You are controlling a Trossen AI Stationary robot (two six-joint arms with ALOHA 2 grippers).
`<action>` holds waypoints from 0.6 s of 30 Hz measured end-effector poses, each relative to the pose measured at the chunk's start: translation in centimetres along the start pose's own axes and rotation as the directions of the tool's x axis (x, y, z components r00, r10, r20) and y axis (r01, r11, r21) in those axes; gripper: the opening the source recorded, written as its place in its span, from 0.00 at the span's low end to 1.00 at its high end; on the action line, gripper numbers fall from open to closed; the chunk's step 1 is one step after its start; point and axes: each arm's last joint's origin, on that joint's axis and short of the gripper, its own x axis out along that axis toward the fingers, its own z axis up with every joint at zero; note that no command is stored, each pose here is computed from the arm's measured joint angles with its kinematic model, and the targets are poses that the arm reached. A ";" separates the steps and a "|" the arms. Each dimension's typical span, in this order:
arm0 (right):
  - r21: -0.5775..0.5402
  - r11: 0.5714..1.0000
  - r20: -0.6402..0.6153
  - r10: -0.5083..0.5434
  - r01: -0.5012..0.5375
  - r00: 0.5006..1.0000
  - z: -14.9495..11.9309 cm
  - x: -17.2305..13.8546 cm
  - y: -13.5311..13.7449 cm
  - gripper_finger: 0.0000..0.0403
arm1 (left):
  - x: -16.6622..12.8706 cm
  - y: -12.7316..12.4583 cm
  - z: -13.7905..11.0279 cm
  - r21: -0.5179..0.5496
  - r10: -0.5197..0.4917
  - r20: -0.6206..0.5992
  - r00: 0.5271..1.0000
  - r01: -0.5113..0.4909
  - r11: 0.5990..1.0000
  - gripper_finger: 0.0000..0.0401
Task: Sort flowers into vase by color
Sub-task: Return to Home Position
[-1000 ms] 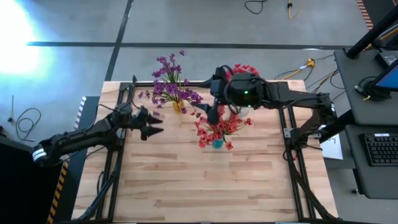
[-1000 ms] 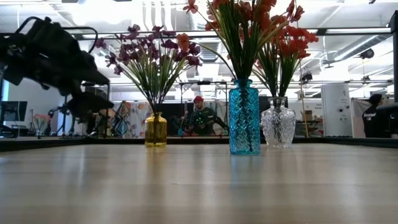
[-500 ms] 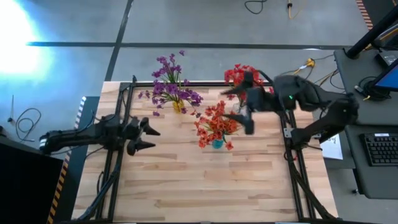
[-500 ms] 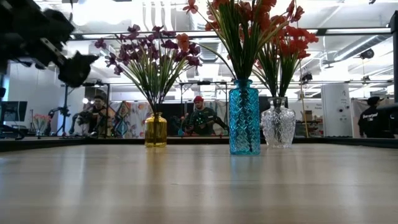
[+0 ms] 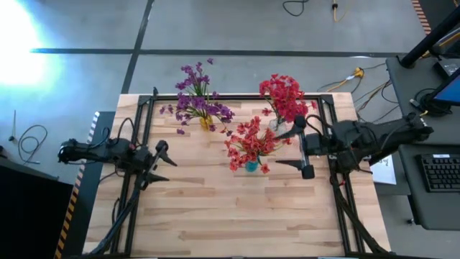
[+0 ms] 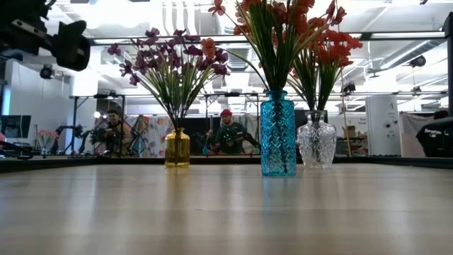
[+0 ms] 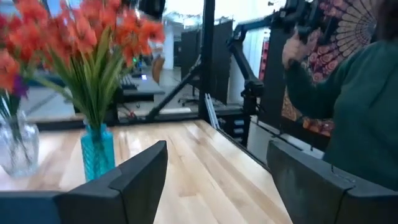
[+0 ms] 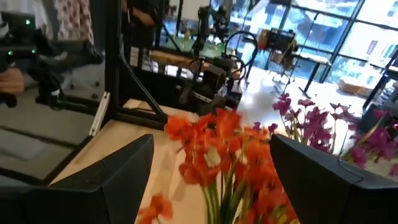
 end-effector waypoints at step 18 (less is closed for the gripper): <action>0.057 0.998 0.323 0.001 -0.020 0.946 -12.9 -1.6 2.3 0.78 | 0.0 0.3 0.2 0.096 0.109 0.027 0.994 -0.112 0.989 0.65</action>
